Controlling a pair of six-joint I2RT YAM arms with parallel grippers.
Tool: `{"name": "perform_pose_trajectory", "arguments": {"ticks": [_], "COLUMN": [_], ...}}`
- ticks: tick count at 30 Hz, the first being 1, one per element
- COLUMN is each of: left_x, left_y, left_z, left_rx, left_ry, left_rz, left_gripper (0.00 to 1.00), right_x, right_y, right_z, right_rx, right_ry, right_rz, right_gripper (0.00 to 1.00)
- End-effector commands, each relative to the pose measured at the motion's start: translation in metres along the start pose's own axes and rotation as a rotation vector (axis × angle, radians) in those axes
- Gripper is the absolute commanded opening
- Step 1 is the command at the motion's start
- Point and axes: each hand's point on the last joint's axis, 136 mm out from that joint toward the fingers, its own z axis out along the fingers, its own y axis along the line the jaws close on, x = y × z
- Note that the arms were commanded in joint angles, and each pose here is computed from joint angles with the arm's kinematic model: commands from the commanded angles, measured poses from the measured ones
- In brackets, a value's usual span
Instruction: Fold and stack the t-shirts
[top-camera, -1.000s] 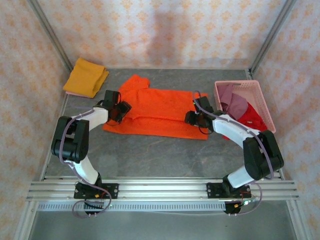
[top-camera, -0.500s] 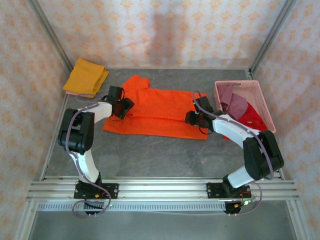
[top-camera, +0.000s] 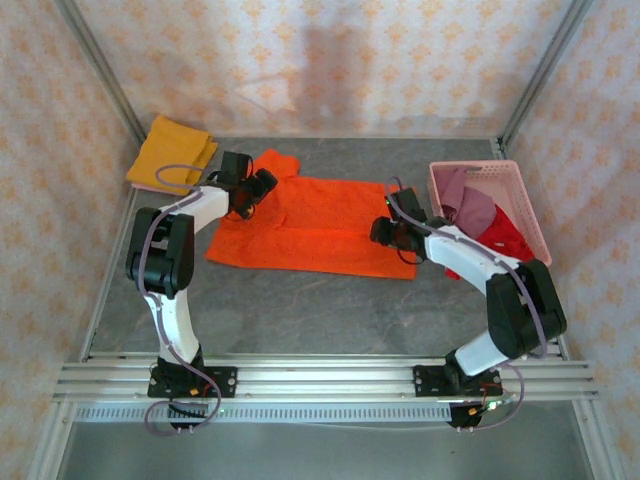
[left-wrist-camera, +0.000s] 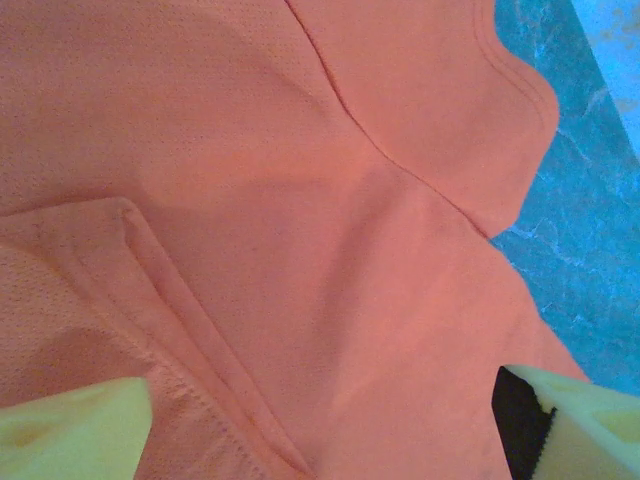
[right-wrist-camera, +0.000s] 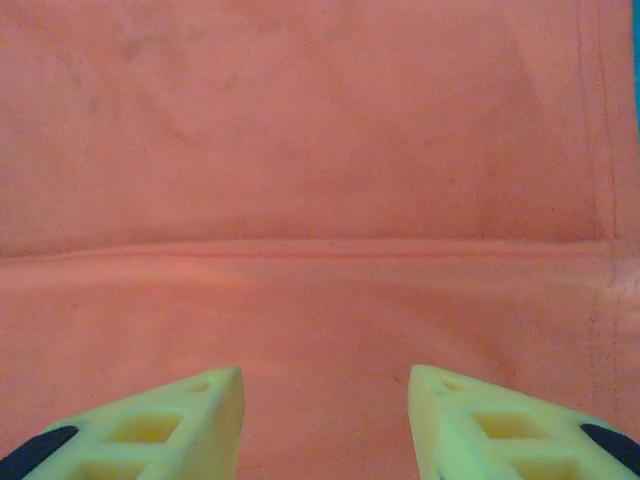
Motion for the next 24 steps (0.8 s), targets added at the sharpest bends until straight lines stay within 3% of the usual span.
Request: {"name": "perform_pose_trajectory", "arguments": {"ticks": [1,6,9,16,24], "left_x": [0.003,0.017,0.024,0.039,0.090], "left_y": [0.015,0.043,0.056,0.092,0.154], "left_z": [-0.010,-0.022,-0.024,-0.029,-0.055], "left_rx": [-0.071,-0.123,-0.148,-0.221,-0.293], "left_ry": [-0.019,-0.018,-0.006,0.011,0.088], "left_rz": [0.070,0.101,0.116,0.113,0.073], "left_gripper": [0.89,0.71,0.66,0.66,0.73], "right_x": [-0.005,0.000,0.012,0.048,0.089], "right_y": [-0.004,-0.003,-0.004,-0.027,-0.037], "right_z": [0.015,0.037,0.047,0.055,0.043], "right_rx": [0.048,0.054,0.048,0.086,0.073], "right_ry": [0.015,0.064,0.107,0.169,0.250], "right_rz": [-0.014,-0.019,-0.012,0.008,-0.013], "right_gripper": [0.47,0.47,0.44,0.43,0.46]}}
